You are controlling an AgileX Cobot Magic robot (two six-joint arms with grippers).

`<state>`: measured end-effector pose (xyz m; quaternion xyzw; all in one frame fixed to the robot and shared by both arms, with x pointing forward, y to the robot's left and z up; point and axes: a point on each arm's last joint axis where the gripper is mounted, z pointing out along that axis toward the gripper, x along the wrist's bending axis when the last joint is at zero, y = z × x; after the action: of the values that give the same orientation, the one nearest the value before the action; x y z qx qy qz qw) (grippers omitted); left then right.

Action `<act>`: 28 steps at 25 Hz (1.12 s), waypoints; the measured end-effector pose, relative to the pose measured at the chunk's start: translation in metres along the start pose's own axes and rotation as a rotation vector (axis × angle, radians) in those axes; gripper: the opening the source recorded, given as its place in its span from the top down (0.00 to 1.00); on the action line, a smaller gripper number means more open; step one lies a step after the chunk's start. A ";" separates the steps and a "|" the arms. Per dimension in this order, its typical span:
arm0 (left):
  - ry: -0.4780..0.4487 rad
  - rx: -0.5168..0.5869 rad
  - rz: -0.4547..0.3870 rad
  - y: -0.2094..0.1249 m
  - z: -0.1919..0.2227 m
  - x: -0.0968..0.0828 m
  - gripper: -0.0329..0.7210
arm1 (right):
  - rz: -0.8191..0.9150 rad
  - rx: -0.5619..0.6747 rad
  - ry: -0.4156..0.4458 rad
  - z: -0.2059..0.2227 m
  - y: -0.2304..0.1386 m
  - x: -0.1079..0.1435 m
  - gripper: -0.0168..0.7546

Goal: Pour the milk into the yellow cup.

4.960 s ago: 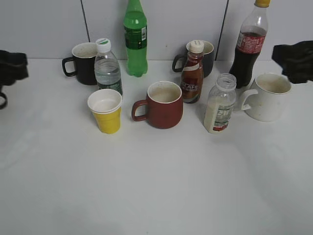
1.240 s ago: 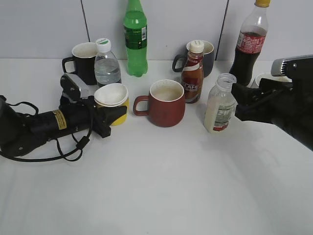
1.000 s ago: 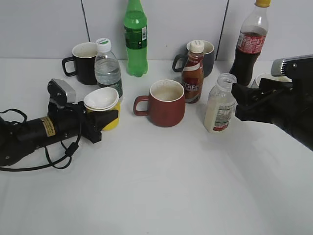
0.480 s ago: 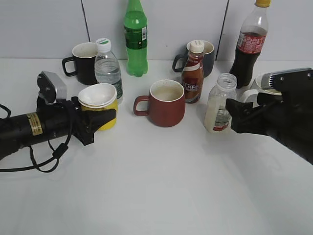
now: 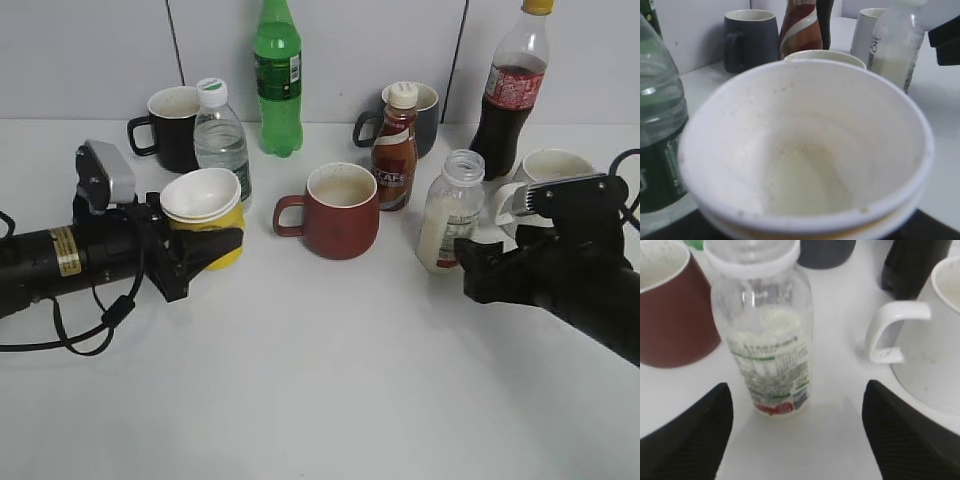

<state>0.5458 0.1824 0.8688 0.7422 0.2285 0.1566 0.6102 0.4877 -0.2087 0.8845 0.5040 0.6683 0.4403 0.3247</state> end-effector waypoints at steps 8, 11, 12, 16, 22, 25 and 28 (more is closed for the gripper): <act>-0.009 0.002 0.004 0.000 0.000 -0.001 0.37 | -0.014 0.000 0.008 0.009 -0.014 0.001 0.19; -0.018 0.005 0.007 0.000 0.000 -0.002 0.37 | -0.035 -0.005 0.041 0.018 -0.016 0.004 0.19; -0.030 0.008 0.012 -0.001 0.000 -0.003 0.37 | -0.042 -0.008 0.053 0.022 -0.015 0.006 0.19; -0.046 0.014 0.017 -0.001 -0.001 -0.005 0.37 | -0.051 -0.020 0.070 0.037 -0.015 0.009 0.19; -0.050 0.014 0.014 0.001 -0.006 -0.011 0.37 | -0.050 -0.035 0.070 0.055 -0.015 0.010 0.19; -0.055 0.015 0.012 0.001 -0.007 -0.012 0.37 | -0.050 -0.034 0.069 0.062 -0.017 0.010 0.19; -0.063 0.016 0.015 0.001 -0.007 -0.013 0.37 | -0.048 -0.053 0.067 0.068 -0.017 0.010 0.20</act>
<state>0.5315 0.1812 0.8716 0.7533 0.2047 0.1360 0.6100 0.5382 -0.1826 0.8412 0.4642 0.6787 0.4666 0.3258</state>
